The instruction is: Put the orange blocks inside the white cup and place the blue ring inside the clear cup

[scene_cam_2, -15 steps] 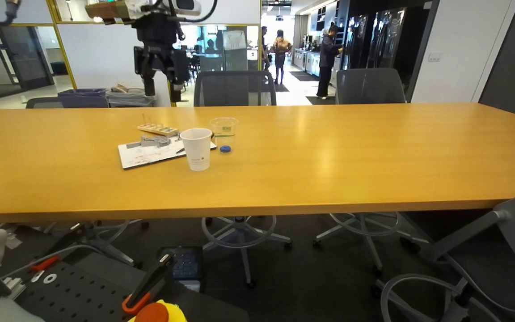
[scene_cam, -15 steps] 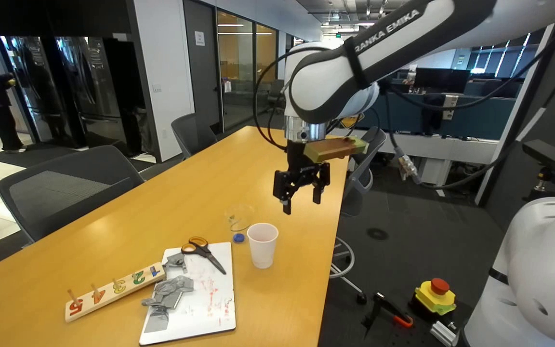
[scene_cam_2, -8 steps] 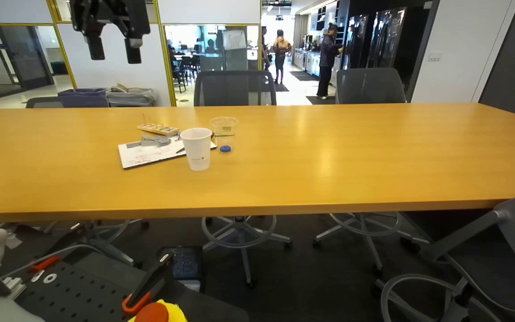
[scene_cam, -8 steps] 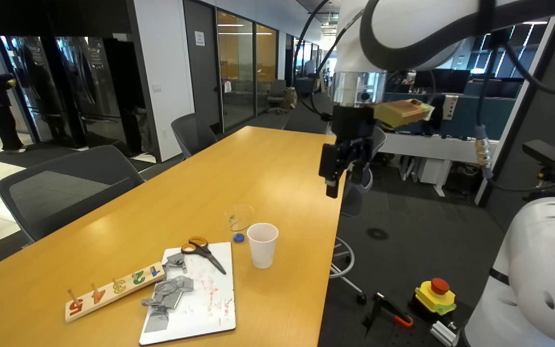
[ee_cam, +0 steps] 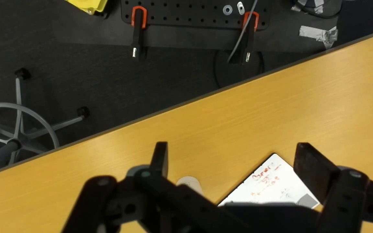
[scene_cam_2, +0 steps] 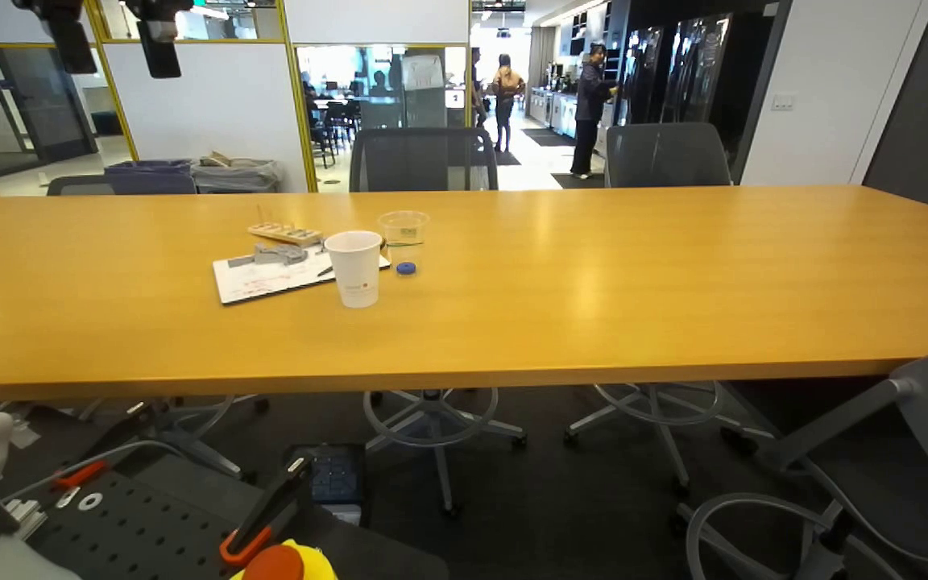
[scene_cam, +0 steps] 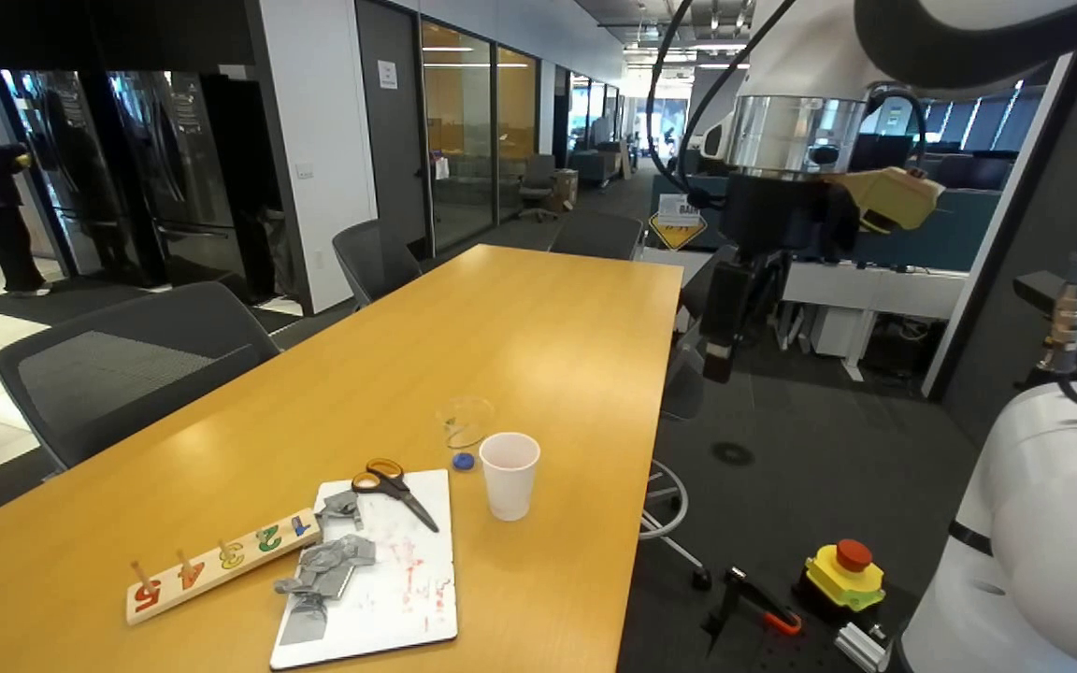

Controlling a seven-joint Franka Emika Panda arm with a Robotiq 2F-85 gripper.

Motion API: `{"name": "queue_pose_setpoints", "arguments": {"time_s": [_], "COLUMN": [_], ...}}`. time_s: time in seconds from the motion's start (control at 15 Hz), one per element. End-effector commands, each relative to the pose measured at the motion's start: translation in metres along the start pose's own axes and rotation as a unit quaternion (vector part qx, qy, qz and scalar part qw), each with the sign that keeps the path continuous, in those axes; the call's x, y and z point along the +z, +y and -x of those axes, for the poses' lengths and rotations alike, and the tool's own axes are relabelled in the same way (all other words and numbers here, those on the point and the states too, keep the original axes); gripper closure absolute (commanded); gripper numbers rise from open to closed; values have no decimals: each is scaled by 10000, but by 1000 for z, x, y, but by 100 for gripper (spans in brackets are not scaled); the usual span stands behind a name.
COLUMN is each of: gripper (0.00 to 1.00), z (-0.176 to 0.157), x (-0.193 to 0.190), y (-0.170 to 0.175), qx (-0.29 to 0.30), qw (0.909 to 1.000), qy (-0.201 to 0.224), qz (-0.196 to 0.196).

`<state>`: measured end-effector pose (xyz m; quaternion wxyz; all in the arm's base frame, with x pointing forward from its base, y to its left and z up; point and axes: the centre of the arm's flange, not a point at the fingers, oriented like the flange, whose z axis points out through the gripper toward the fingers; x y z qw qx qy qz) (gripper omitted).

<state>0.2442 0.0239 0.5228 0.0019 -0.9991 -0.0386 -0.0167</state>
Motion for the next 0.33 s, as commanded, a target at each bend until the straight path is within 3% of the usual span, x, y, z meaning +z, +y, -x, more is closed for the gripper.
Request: {"name": "queue_pose_setpoints", "arguments": {"time_s": [0.0, 0.27], "gripper": [0, 0], "z": [3, 5], "x": [-1, 1], "y": [0, 0], "qx": [-6, -19], "qw": [10000, 10000], "qy": [21, 25], "qz": [1, 2]}}
